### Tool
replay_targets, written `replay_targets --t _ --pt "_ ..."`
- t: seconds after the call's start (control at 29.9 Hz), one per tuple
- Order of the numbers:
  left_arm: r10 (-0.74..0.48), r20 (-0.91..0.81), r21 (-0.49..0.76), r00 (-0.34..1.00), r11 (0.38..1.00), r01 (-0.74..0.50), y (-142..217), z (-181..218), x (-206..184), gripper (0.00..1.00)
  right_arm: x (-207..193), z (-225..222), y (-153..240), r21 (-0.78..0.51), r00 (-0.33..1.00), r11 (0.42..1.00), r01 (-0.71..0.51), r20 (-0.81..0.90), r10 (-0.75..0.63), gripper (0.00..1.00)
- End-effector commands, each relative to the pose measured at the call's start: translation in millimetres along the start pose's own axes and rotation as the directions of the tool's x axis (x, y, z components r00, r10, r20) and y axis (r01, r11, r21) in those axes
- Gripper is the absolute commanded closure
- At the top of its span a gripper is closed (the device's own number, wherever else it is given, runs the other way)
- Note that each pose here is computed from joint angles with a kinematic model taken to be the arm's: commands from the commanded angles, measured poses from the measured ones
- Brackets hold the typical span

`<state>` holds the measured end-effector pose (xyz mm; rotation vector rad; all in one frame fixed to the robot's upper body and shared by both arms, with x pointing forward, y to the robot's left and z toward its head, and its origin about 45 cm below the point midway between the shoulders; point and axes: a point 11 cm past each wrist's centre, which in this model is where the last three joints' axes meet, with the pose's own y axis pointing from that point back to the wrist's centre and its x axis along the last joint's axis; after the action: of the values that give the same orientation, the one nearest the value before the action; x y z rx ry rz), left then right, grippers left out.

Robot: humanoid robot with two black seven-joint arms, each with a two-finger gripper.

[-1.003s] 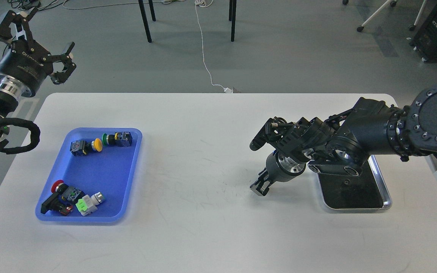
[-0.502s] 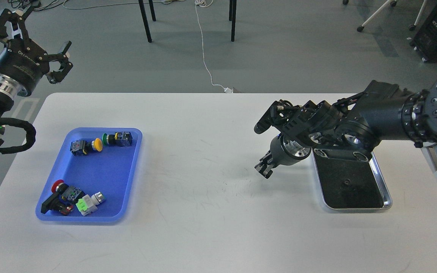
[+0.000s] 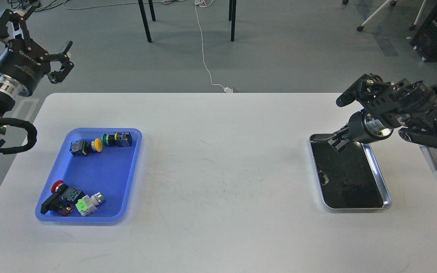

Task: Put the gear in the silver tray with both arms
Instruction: 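Carry the gear with the right gripper into the silver tray, release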

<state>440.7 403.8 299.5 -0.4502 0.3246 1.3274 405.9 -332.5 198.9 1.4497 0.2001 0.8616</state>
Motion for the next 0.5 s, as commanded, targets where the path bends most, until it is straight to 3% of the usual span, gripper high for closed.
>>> replay_targets --t 0.0,0.3,0.37,0.47 --pt "-0.003 -0.004 0.002 1.000 1.000 0.003 -0.8 -2.5 -1.5 0.03 -19.7 2.8 -7.4 0.000 1.000 1.000 0.021 0.021 -0.021 0.88" --pt "-0.001 0.005 0.015 1.000 1.000 0.000 -0.4 -6.1 -1.3 0.03 -36.3 7.6 -22.2 -0.020 0.999 0.999 0.031 0.018 -0.030 0.80" --pt "0.000 0.008 0.015 1.000 1.000 0.000 -0.2 -5.5 -0.9 0.03 -35.0 5.0 -24.3 -0.016 1.000 0.999 0.028 0.011 -0.028 0.73" --pt "0.007 0.012 0.014 1.000 1.000 -0.007 0.2 -4.3 0.4 0.03 -34.1 2.3 -25.2 -0.009 1.000 1.000 0.026 0.009 -0.026 0.52"
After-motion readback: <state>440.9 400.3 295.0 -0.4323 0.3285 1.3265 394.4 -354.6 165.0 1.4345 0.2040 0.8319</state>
